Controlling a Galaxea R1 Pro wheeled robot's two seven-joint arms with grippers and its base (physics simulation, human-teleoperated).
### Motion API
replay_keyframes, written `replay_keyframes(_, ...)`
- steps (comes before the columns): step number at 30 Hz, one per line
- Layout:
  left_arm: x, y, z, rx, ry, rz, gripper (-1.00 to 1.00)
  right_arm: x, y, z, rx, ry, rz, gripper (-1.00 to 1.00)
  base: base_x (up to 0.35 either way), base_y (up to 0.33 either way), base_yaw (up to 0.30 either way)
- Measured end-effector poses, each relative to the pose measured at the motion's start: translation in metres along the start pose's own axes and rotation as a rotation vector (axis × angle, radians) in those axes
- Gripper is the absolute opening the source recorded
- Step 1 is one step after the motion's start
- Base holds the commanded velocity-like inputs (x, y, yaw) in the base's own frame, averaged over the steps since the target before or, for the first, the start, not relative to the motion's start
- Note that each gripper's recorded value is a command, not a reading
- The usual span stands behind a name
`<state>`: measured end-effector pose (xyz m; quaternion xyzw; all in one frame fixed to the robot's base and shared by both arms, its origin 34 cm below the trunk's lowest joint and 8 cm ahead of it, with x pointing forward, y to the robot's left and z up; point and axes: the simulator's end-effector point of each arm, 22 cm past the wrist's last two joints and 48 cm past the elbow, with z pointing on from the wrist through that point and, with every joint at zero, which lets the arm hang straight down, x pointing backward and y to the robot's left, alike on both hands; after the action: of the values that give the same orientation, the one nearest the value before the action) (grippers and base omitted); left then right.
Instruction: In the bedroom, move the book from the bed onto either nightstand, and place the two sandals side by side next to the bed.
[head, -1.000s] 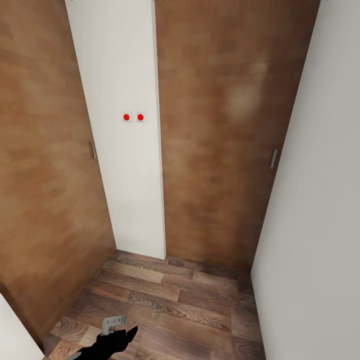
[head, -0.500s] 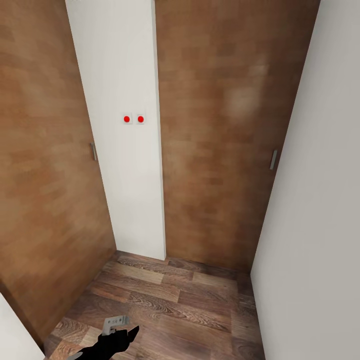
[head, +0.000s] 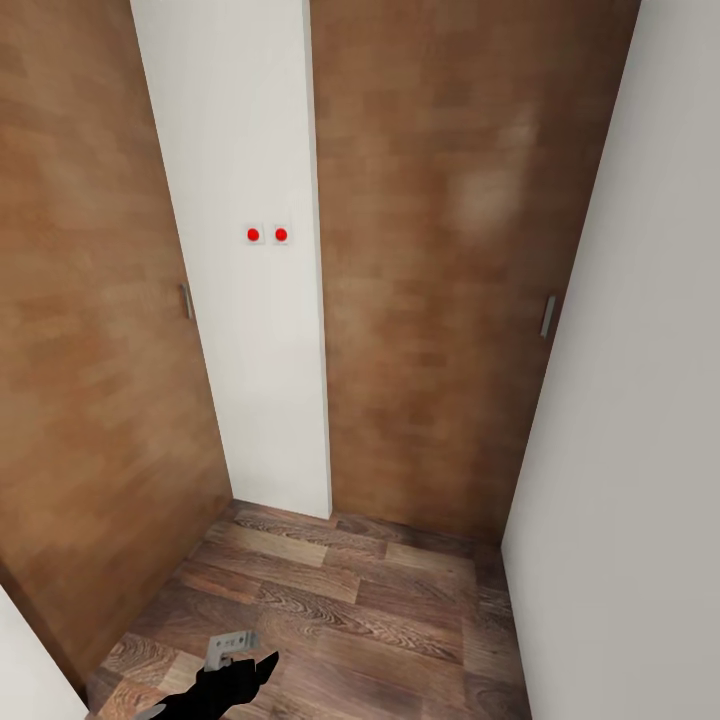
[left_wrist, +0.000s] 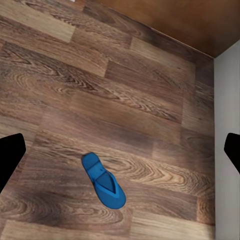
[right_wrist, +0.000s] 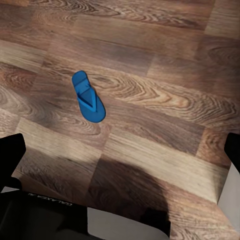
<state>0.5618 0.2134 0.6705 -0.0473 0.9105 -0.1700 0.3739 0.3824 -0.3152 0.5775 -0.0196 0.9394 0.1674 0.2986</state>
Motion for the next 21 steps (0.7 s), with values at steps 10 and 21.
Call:
replay_keyframes(10,0.01,0.005,0.01,0.0,0.0,0.0,1.0,0.009,-0.005,0.012,0.001,0.0,0.001,1.0,0.0,0.0,0.0)
replay_keyframes(21,0.024,0.003,0.024,0.011,0.001,-0.007,1.0,0.018,-0.013,0.025,0.006,-0.002,-0.001,1.0,0.0,0.0,0.0)
